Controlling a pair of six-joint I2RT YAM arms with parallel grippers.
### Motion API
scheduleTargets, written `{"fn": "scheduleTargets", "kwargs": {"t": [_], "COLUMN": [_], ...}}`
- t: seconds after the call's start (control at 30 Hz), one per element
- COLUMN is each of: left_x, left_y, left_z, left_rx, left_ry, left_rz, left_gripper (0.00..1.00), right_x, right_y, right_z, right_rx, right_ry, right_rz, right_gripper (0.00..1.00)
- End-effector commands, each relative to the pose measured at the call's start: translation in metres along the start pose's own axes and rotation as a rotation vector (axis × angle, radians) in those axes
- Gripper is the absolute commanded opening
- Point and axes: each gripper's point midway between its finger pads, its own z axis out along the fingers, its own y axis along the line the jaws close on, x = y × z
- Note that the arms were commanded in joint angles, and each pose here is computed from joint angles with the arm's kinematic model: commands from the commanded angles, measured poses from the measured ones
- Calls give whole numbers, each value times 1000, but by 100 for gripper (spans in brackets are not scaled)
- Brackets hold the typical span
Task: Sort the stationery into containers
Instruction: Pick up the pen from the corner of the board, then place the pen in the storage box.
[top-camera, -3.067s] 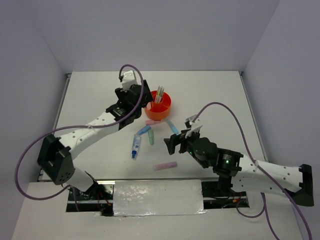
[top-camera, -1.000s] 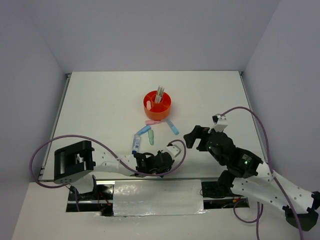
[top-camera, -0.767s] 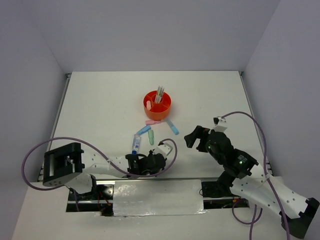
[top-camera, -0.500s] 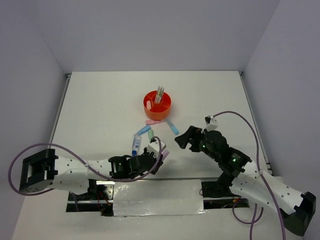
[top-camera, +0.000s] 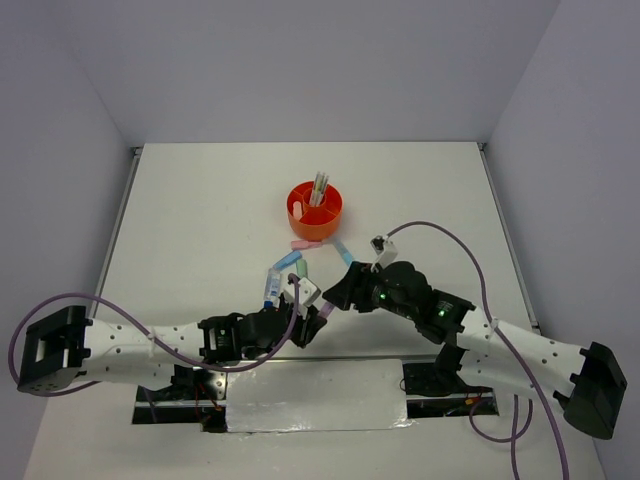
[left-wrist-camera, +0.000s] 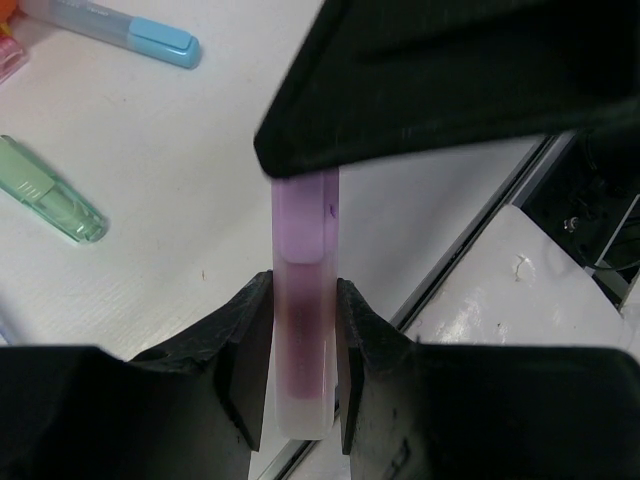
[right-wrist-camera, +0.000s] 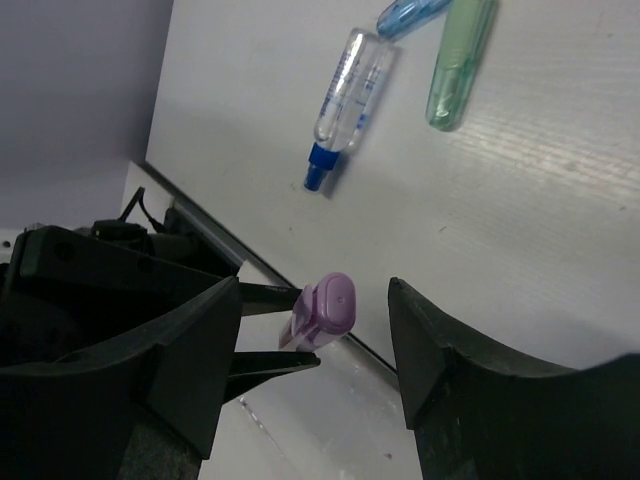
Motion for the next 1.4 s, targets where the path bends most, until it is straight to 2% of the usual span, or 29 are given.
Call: {"fn": "scheduleTargets", "kwargs": {"t": [0.0, 0.1, 0.2, 0.3, 0.37, 0.4, 0.5, 0.57, 0.6, 0.63, 0.67, 0.7, 0.77, 0.8, 0.83, 0.87, 0.9, 0.93, 0.97, 1.03, 1.1, 1.13, 1.23, 1.27, 1.3, 1.33, 1.37], "left_x": [-31, -37, -41, -42, -44, -45, -48, -49, -56, -49, -49, -63, -50, -66, -51, -65, -67, -54, -64, -63, -70, -76, -81, -80, -83, -80, -83], "left_y": [-10, -13, -15, -16, -16, -16, -16, -10, -9, -1, 6, 12, 34, 41, 61, 63, 79, 97, 97, 101, 90, 86, 79, 81, 82, 87, 88], "left_z": [-3, -2, -2, -1, -2, -3, -5, -7, -7, -8, -7, -10, -17, -23, -35, -41, -50, -67, -73, -85, -89, -92, -99, -101, -106, -109, -109], "left_rx": [34, 40, 48, 46, 51, 55, 54, 17, 1, -46, -96, -165, -292, -368, -469, -524, -610, -699, -721, -737, -663, -628, -553, -540, -522, -528, -522], "left_ry": [-110, -127, -137, -137, -142, -143, -153, -139, -158, -119, -104, -129, -49, -89, -18, -51, -56, 16, 0, 61, 113, 132, 155, 156, 132, 127, 101], "left_rz": [-8, -5, 2, 7, 9, 8, 6, 0, -20, -16, -22, -75, -58, -123, -89, -197, -207, -174, -239, -207, -167, -121, -83, -51, -55, -31, -40], "left_gripper": [0, 0, 0, 0, 0, 0, 6, 30, 46, 90, 99, 99, 99, 99, 99, 99, 99, 99, 99, 99, 99, 99, 99, 99, 99, 99, 99], "right_x": [2, 4, 4, 0, -6, -10, -18, -29, -34, -45, -52, -61, -91, -115, -131, -145, -175, -187, -205, -254, -285, -309, -340, -355, -362, -358, -380], "right_y": [22, 22, 25, 30, 30, 31, 33, 40, 39, 41, 38, 36, 29, 23, 19, 14, 6, 7, 7, -3, 6, 7, 2, 2, 0, -17, -6], "right_z": [3, 10, 14, 14, 15, 15, 15, 14, 14, 13, 13, 12, 7, 3, -1, -3, -12, -13, -11, -21, -7, 3, 24, 39, 46, 71, 69], "right_rx": [-72, -67, -77, -88, -79, -84, -88, -112, -103, -91, -73, -58, -15, 21, 51, 74, 115, 102, 103, 166, 64, -4, -88, -150, -171, -181, -211], "right_ry": [4, 14, 9, 1, -24, -43, -80, -127, -142, -178, -198, -219, -294, -350, -389, -421, -494, -509, -551, -647, -662, -653, -619, -572, -552, -485, -504], "right_rz": [5, 7, 8, 1, -10, -20, -58, -100, -114, -122, -150, -164, -197, -200, -232, -243, -269, -301, -333, -403, -498, -539, -608, -645, -674, -662, -707], "right_gripper": [67, 62, 49, 18, 12, 1, 0, 0, 0, 0, 0, 0, 0, 0, 0, 0, 0, 0, 0, 0, 0, 0, 0, 0, 0, 0, 0]}}
